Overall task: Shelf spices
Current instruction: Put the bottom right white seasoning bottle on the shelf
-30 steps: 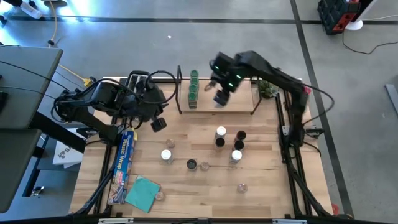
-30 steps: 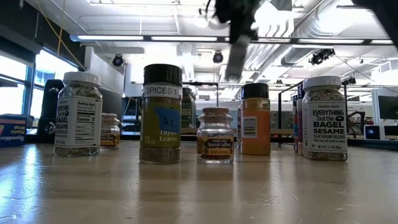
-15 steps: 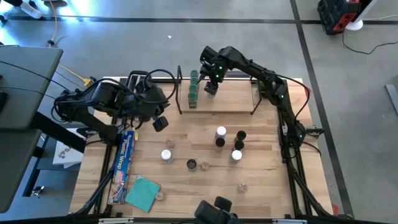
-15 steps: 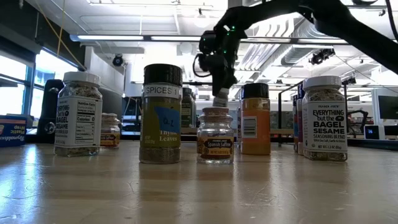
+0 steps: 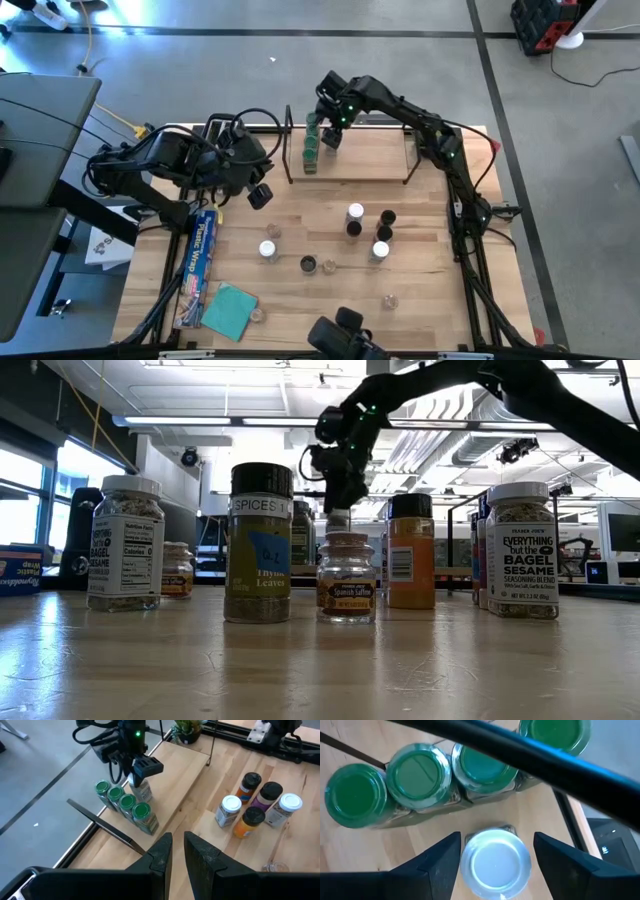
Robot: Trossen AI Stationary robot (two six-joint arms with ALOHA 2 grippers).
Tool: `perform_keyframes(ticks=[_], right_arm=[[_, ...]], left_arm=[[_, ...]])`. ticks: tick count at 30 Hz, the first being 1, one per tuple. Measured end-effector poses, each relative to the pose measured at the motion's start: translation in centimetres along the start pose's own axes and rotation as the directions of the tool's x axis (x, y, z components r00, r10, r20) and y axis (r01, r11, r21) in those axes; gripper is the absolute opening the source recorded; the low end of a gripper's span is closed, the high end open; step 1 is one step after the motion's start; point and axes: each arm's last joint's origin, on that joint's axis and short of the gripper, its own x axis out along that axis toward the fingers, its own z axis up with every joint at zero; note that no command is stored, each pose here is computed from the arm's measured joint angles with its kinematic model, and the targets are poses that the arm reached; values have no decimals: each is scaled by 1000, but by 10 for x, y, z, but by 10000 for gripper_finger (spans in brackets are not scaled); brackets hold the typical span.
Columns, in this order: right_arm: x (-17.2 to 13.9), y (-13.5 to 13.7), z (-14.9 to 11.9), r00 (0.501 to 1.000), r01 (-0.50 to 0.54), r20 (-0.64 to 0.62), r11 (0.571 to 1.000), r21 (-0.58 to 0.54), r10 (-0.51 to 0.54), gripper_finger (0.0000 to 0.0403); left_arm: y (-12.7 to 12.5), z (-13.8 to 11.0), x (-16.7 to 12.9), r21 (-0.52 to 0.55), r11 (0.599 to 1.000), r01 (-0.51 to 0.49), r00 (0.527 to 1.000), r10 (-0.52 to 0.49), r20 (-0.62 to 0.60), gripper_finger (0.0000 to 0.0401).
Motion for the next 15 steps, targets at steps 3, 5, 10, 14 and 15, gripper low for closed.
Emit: perform_keyframes(ticks=[3,5,10,14,15], right_arm=[[-8,1,0,1000,5,17,1000,-7,-5,245],[-21,3,1,999,14,45,1000,-11,-13,246],[-55,9,-2,995,23,97,999,-23,-20,247],[-71,20,-11,992,-109,56,993,-42,111,228],[-71,24,-14,989,-139,33,988,-64,141,215]], left_arm=[[0,0,0,0,1000,0,1000,0,0,44],[0,0,0,0,1000,3,1000,-3,-1,44],[0,0,0,2,1000,3,1000,-3,-2,44],[0,-1,0,-6,1000,1,1000,-1,-6,44],[0,-1,0,-10,1000,1,1000,-1,-6,44]])
